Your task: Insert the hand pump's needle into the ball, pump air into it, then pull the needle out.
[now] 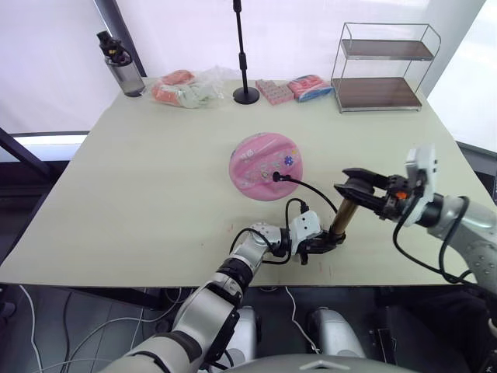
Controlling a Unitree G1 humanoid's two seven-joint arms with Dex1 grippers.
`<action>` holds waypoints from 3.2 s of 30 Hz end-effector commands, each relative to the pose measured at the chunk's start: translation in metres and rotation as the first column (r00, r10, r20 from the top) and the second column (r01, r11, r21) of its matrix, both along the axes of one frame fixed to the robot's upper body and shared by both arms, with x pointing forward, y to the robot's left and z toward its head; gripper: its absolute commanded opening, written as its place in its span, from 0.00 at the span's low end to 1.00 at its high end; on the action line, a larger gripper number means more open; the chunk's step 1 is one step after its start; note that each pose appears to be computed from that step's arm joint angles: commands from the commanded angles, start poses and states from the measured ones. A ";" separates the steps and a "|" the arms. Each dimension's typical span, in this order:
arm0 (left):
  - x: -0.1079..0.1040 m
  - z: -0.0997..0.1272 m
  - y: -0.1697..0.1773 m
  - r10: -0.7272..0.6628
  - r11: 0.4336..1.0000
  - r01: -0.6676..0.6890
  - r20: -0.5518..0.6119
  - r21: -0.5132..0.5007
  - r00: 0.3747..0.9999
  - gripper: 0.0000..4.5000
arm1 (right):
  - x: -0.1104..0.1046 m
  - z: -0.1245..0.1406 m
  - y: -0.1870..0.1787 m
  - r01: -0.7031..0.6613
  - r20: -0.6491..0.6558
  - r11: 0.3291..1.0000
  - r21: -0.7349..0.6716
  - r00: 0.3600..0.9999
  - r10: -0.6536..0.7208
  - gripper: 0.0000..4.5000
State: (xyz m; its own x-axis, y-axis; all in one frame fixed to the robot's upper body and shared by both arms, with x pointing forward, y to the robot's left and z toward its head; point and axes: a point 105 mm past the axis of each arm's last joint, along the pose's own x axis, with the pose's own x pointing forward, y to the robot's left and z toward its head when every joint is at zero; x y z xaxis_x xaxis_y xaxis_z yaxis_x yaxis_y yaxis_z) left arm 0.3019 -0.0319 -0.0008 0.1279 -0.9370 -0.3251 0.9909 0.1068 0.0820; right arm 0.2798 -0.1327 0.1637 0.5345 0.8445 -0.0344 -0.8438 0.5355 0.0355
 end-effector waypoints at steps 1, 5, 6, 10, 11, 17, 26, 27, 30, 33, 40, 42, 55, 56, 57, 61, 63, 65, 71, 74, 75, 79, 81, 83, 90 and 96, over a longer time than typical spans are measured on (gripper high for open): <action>-0.014 -0.029 0.012 0.006 0.997 0.001 -0.090 0.080 0.996 0.24 | 0.004 -0.046 -0.009 0.074 -0.085 0.993 -0.097 0.993 -0.082 0.41; -0.013 -0.028 0.011 0.004 0.997 0.003 -0.089 0.081 0.996 0.24 | 0.001 -0.044 -0.007 0.052 -0.068 0.994 -0.094 0.996 -0.058 0.41; -0.013 -0.028 0.011 0.004 0.997 0.004 -0.089 0.081 0.996 0.24 | 0.001 -0.037 -0.006 0.047 -0.055 0.996 -0.079 0.997 -0.052 0.41; -0.014 -0.029 0.011 0.002 0.997 0.005 -0.092 0.083 0.996 0.24 | 0.005 0.005 -0.009 0.034 0.026 0.999 -0.035 0.999 -0.034 0.41; -0.014 -0.029 0.011 0.002 0.996 0.006 -0.094 0.083 0.996 0.24 | 0.006 0.016 -0.011 0.030 0.048 0.999 -0.030 0.998 -0.028 0.41; -0.016 -0.031 0.011 -0.001 0.996 0.009 -0.098 0.084 0.995 0.24 | -0.002 0.062 -0.019 -0.010 0.110 0.999 -0.033 0.994 0.014 0.41; -0.018 -0.033 0.011 -0.004 0.996 0.012 -0.098 0.085 0.995 0.24 | -0.019 0.138 -0.029 -0.062 0.233 0.998 0.012 0.971 0.058 0.41; -0.018 -0.033 0.010 -0.005 0.996 0.014 -0.098 0.086 0.995 0.24 | -0.020 0.144 -0.030 -0.068 0.239 0.998 0.020 0.969 0.061 0.41; -0.019 -0.033 0.010 -0.007 0.996 0.016 -0.098 0.086 0.995 0.24 | -0.023 0.159 -0.031 -0.071 0.253 0.997 0.023 0.965 0.063 0.41; -0.019 -0.033 0.010 -0.009 0.996 0.017 -0.097 0.086 0.995 0.24 | -0.022 0.167 -0.036 -0.048 0.240 0.999 0.010 0.970 0.044 0.41; -0.018 -0.033 0.010 -0.004 0.996 0.012 -0.095 0.086 0.996 0.24 | -0.016 0.148 -0.034 -0.031 0.181 0.999 0.007 0.983 0.029 0.41; -0.018 -0.033 0.010 -0.003 0.996 0.011 -0.094 0.086 0.996 0.24 | -0.013 0.126 -0.031 -0.019 0.140 1.000 -0.013 0.990 0.021 0.41; -0.017 -0.033 0.010 -0.006 0.996 0.014 -0.090 0.093 0.996 0.24 | -0.009 -0.007 -0.016 -0.037 -0.080 0.994 -0.102 0.996 0.029 0.41; -0.017 -0.033 0.010 -0.006 0.996 0.014 -0.089 0.093 0.996 0.24 | -0.008 -0.016 -0.015 -0.035 -0.093 0.993 -0.110 0.995 0.025 0.41; -0.017 -0.032 0.010 -0.004 0.996 0.012 -0.088 0.093 0.996 0.24 | -0.007 -0.025 -0.015 -0.022 -0.111 0.993 -0.112 0.994 0.010 0.41; -0.016 -0.032 0.011 0.001 0.996 0.007 -0.088 0.092 0.996 0.24 | -0.007 -0.055 -0.015 -0.007 -0.150 0.988 -0.154 0.989 -0.017 0.41; -0.016 -0.032 0.011 0.002 0.996 0.006 -0.088 0.093 0.996 0.24 | -0.008 -0.068 -0.016 0.006 -0.168 0.986 -0.166 0.985 -0.034 0.41; -0.016 -0.033 0.011 0.002 0.996 0.006 -0.088 0.093 0.996 0.24 | -0.009 -0.071 -0.017 0.005 -0.161 0.984 -0.175 0.986 -0.034 0.41; -0.015 -0.033 0.013 0.003 0.995 0.005 -0.089 0.097 0.996 0.24 | -0.003 -0.016 -0.014 -0.002 -0.018 0.996 -0.094 1.000 0.001 0.41; -0.016 -0.033 0.013 0.003 0.995 0.006 -0.090 0.097 0.996 0.24 | -0.002 0.022 -0.016 -0.015 0.060 0.997 -0.070 0.998 0.019 0.41; -0.016 -0.034 0.012 0.002 0.995 0.007 -0.091 0.097 0.996 0.24 | -0.002 0.032 -0.016 -0.020 0.074 0.998 -0.062 0.997 0.025 0.41; -0.018 -0.034 0.011 -0.003 0.995 0.012 -0.093 0.096 0.996 0.24 | -0.011 0.073 -0.021 -0.052 0.126 0.996 -0.066 0.990 0.060 0.41; -0.018 -0.034 0.011 -0.004 0.995 0.013 -0.094 0.096 0.996 0.24 | -0.014 0.093 -0.025 -0.051 0.148 0.997 -0.052 0.987 0.058 0.41; -0.018 -0.034 0.011 -0.004 0.995 0.013 -0.094 0.097 0.996 0.24 | -0.016 0.107 -0.028 -0.048 0.163 0.998 -0.042 0.985 0.054 0.41; -0.018 -0.034 0.011 -0.007 0.995 0.016 -0.093 0.099 0.996 0.24 | -0.026 0.156 -0.041 -0.041 0.230 0.999 0.001 0.972 0.040 0.41; -0.018 -0.034 0.012 -0.007 0.995 0.016 -0.092 0.099 0.996 0.24 | -0.026 0.155 -0.041 -0.038 0.190 0.999 0.004 0.981 0.036 0.41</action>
